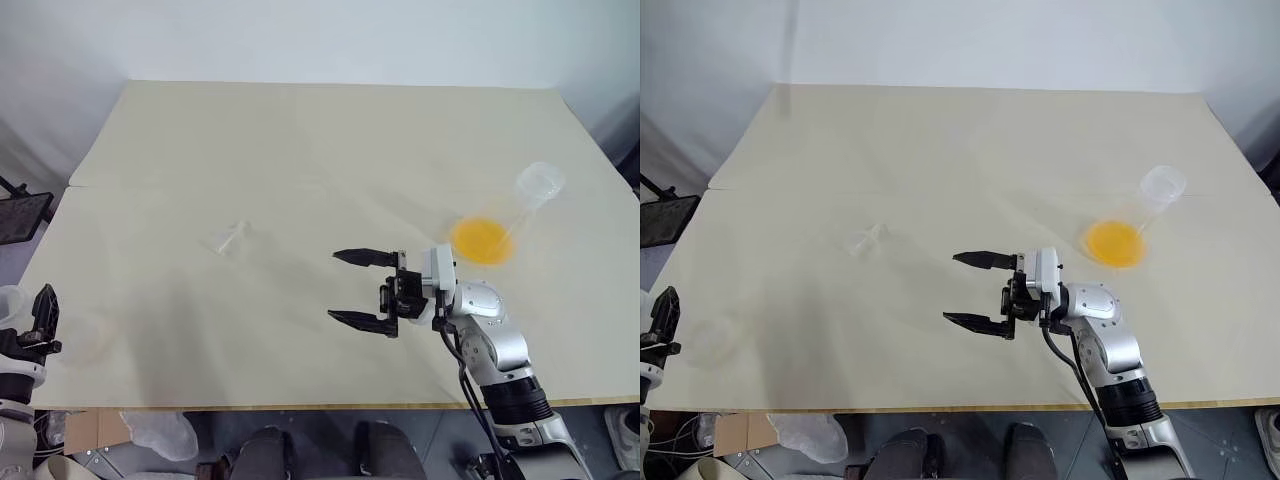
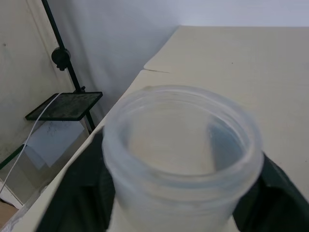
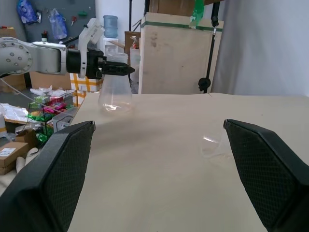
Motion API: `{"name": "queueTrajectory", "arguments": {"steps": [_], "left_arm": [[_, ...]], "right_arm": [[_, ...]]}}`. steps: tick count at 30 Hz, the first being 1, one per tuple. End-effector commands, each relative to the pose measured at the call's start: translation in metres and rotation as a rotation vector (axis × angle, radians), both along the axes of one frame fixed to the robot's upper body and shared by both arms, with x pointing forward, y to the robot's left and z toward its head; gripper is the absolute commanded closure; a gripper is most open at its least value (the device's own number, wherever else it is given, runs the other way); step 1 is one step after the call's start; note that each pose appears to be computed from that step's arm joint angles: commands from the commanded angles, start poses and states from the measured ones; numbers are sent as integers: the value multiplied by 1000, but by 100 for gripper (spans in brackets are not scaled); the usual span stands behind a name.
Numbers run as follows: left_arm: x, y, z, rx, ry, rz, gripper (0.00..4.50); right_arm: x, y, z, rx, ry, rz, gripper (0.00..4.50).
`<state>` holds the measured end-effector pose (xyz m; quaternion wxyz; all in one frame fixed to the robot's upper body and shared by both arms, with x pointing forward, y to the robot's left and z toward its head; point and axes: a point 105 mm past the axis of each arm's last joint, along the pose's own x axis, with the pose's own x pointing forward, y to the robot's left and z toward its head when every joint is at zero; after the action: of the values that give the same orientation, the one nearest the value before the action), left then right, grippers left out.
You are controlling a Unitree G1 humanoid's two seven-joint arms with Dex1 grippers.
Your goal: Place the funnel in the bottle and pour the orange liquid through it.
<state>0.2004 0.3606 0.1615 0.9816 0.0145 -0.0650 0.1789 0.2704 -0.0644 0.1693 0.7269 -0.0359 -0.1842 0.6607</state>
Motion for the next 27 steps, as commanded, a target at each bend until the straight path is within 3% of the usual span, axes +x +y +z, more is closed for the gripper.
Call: {"name": "queueTrajectory", "arguments": {"steps": [1,8,12,17,21,27], "left_arm": [[4,-6,20,17,-63,-38,216],[81,-114,85,198,-177,-657,216],[123,-193,103,165,-196,-1054,216],[153,-279,85,260,-116,-1413,216],[170,-313,59,389,-39,-1488,216],[187,-348,43,395,-31,-1557,216]], "right_arm": [[-4,-4,9,11,-61,-26,0],[6,-56,17,-18,-100,-300,0],[0,-94,11,-66,-119,-481,0],[-17,-120,5,-75,-111,-650,0],[-32,-122,1,-64,-98,-718,0],[-46,-121,-3,-41,-80,-812,0]]}}
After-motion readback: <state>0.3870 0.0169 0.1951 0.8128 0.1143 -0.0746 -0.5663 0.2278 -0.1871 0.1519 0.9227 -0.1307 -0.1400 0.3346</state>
